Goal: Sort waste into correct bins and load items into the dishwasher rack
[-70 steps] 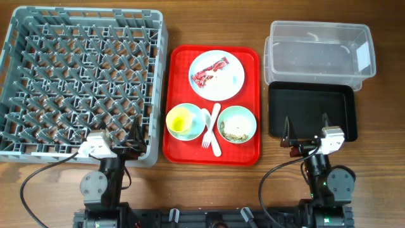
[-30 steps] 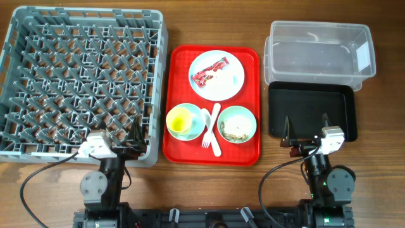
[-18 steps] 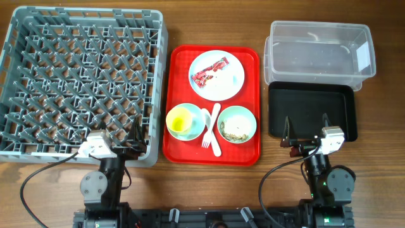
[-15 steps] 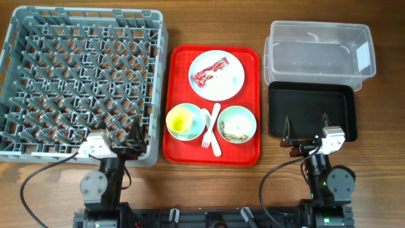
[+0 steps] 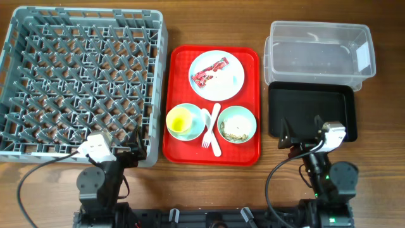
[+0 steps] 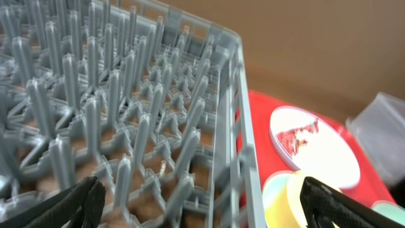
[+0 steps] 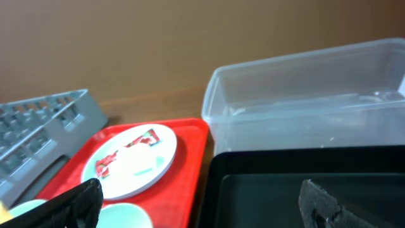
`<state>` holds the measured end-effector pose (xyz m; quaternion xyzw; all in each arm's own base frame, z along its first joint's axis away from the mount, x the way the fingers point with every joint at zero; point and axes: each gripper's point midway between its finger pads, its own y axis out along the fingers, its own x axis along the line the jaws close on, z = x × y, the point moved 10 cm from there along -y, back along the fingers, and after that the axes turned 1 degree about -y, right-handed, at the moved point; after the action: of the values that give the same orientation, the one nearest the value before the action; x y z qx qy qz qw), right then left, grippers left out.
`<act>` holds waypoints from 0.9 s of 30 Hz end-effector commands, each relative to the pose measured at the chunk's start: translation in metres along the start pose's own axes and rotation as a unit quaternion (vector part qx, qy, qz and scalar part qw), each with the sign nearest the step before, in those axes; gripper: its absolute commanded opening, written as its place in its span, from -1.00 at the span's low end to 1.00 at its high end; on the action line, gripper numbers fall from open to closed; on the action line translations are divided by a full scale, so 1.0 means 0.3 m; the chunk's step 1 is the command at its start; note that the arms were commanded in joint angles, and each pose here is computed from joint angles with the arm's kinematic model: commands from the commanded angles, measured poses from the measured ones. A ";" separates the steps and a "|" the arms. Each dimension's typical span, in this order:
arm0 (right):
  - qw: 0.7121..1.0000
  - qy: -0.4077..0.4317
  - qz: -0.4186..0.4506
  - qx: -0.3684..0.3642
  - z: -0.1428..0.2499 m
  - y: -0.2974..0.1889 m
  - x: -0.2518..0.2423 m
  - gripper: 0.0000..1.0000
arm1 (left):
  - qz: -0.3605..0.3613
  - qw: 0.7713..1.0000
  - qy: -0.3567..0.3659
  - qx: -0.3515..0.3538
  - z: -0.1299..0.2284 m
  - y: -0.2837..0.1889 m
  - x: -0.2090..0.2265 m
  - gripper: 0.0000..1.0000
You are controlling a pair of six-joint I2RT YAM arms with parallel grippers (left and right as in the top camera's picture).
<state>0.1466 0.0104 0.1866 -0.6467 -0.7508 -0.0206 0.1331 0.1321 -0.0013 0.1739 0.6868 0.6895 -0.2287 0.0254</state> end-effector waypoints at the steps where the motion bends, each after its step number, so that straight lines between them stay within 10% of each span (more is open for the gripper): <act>1: 0.999 -0.003 -0.044 0.029 -0.099 -0.005 0.045 0.99 | 0.000 1.000 -0.004 0.001 -0.124 -0.060 -0.050 1.00; 14: 0.941 -0.033 -0.037 0.335 -0.463 0.157 0.100 0.99 | -0.078 0.974 -0.022 0.210 -0.374 -0.001 -0.134 1.00; 27: 0.938 -0.066 -0.108 0.323 -0.557 0.277 0.268 0.99 | -0.078 0.974 -0.022 0.210 -0.378 0.006 -0.135 1.00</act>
<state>0.2417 0.0558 0.3395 -0.4638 -0.7956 0.2390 0.3079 0.1680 -0.0002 0.2787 0.6093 0.6734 -0.3959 -0.1362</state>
